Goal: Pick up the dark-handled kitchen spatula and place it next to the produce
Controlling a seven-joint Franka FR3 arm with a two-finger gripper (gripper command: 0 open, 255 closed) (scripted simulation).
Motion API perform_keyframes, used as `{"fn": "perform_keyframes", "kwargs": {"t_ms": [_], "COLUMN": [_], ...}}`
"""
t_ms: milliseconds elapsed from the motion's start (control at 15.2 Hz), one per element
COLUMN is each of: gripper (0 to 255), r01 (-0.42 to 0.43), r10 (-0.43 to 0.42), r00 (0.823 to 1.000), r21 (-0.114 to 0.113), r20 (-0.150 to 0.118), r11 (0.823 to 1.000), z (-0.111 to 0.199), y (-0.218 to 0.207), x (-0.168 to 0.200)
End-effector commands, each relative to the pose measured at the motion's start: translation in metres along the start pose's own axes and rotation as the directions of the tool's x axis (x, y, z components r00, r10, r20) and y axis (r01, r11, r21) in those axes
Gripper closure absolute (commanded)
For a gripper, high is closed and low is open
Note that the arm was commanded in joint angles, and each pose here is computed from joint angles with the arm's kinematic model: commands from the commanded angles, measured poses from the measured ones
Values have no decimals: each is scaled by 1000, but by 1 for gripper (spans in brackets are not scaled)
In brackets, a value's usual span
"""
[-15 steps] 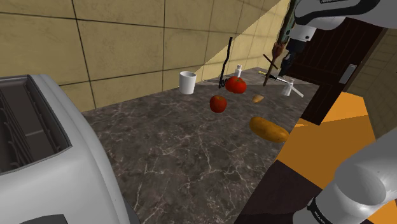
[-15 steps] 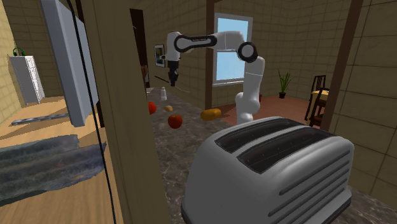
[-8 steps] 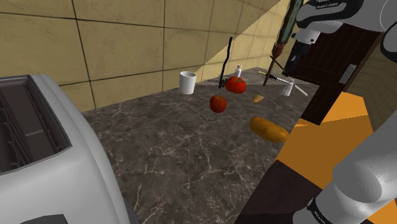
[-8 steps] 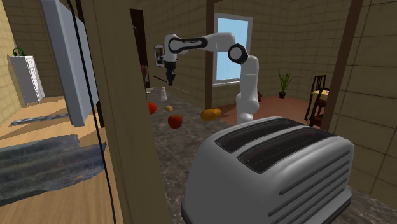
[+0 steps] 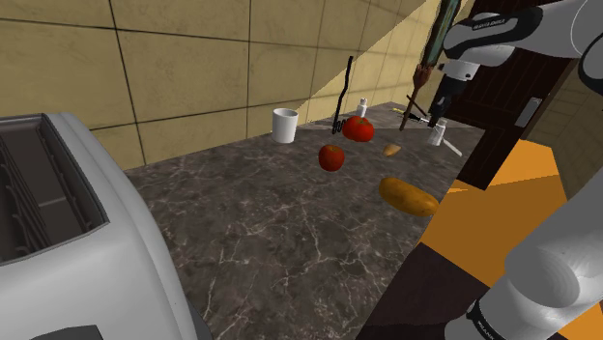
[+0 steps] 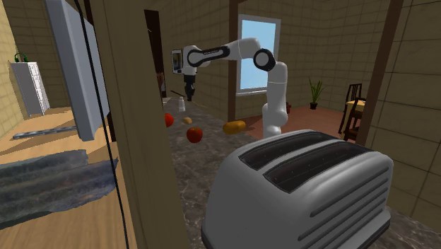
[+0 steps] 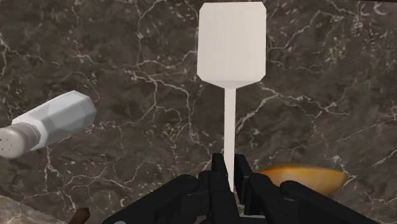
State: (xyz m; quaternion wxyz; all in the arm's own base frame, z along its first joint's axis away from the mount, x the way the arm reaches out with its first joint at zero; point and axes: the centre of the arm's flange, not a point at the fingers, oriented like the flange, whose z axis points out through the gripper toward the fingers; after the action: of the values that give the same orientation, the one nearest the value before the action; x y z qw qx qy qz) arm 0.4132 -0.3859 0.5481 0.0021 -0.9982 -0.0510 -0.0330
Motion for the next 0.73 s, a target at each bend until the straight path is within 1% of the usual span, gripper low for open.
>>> {"fn": "perform_keyframes", "kwargs": {"t_ms": [0,660], "gripper": [255,255], "r01": [0,0], "r10": [0,0], "r00": [1000,1000], "r21": [0,0], "r20": [0,0], "r11": [1000,1000], "z": [10,63], "y": [0,0], "x": [0,-3]}}
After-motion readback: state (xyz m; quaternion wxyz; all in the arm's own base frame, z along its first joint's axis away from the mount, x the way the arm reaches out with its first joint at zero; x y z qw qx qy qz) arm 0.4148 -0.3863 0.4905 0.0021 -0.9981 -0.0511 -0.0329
